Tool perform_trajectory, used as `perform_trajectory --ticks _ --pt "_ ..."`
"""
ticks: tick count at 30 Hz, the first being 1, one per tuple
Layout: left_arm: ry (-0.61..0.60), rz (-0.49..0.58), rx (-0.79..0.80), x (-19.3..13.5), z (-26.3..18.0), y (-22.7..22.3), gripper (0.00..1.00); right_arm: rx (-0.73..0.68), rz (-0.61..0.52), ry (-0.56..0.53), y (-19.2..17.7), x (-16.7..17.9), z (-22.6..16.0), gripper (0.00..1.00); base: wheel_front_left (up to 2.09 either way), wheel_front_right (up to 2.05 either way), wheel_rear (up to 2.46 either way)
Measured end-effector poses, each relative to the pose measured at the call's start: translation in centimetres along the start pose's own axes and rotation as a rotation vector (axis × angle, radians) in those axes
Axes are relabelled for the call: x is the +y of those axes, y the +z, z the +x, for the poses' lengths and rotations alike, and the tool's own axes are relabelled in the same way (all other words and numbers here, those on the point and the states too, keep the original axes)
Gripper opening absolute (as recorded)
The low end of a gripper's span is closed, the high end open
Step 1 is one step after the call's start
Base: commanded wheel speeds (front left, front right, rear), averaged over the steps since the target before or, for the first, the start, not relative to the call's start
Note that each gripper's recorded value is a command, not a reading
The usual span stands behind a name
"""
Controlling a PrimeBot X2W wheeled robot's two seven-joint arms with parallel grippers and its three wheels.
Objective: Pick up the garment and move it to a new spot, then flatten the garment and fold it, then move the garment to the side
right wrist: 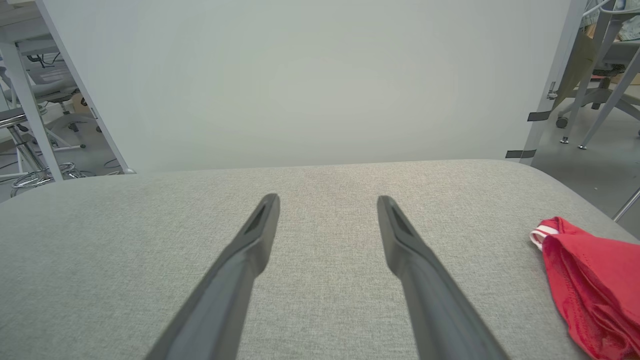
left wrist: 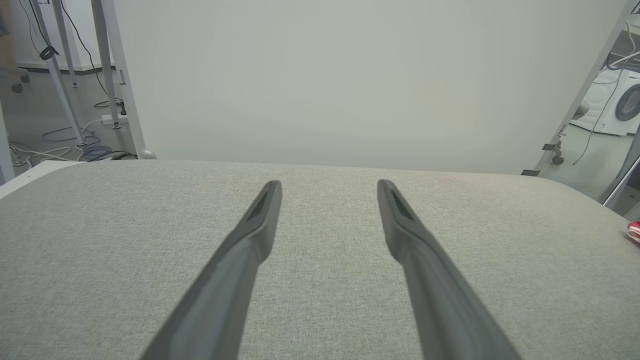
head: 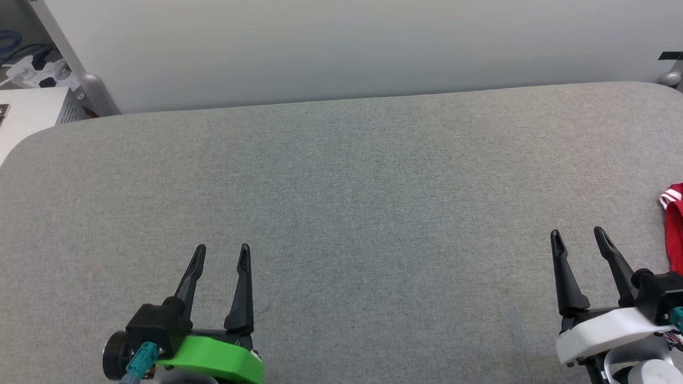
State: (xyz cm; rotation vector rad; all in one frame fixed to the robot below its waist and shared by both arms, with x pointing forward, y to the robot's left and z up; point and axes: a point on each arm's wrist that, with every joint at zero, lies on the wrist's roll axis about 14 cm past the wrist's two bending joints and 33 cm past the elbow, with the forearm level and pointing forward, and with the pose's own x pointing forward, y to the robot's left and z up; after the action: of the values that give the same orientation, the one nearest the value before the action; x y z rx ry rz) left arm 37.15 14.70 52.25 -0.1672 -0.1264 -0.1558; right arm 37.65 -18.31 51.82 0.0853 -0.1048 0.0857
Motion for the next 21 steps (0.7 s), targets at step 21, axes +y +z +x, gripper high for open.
perform_trajectory --ticks 21 --pt "0.002 -0.007 0.003 0.02 0.03 -0.13 1.0 0.006 0.001 0.014 -0.29 0.41 0.06 1.0 0.0 0.0 0.0"
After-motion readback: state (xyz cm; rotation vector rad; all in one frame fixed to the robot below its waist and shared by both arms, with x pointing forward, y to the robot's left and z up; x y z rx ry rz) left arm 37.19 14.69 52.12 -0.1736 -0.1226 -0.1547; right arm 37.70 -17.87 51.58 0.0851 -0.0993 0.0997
